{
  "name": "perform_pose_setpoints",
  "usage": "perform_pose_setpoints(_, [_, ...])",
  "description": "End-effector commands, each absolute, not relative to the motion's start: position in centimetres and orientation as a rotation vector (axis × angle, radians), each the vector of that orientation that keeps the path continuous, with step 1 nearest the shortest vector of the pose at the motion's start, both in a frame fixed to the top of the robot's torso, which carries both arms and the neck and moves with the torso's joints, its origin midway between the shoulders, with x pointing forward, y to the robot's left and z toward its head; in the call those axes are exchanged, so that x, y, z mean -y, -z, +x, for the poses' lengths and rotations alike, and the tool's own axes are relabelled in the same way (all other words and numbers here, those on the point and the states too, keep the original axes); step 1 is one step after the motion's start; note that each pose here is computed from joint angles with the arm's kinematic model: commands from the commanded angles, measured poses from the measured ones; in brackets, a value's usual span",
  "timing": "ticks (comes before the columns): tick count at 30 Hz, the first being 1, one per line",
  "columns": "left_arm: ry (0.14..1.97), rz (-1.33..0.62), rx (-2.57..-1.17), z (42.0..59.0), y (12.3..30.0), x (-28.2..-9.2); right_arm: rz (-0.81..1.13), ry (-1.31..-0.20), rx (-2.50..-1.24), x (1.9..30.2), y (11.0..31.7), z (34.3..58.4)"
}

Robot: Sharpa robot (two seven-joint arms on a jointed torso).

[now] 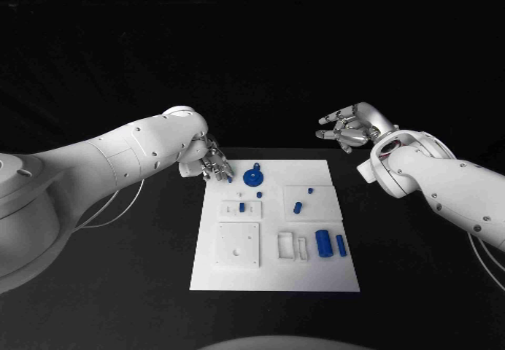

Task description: Assemble the parts on the task board

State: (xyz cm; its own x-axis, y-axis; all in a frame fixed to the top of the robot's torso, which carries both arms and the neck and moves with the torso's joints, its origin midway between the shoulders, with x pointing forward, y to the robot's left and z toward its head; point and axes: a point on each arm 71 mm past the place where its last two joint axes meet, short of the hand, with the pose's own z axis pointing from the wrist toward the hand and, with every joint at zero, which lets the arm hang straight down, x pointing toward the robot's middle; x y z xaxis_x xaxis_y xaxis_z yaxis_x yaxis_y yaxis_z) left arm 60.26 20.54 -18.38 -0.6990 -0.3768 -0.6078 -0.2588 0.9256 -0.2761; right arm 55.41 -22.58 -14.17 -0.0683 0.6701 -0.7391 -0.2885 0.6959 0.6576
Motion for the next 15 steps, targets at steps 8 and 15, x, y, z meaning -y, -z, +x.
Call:
perform_pose_setpoints(8, [0.206, -0.427, -2.420, 60.00, 18.98, -20.28, 0.325, -0.813, -1.435, 22.44, 14.05, 55.37])
perform_pose_setpoints(15, [0.207, -0.426, -2.420, 59.96, 19.10, -20.33, 0.325, -0.813, -1.435, 22.43, 14.06, 55.37])
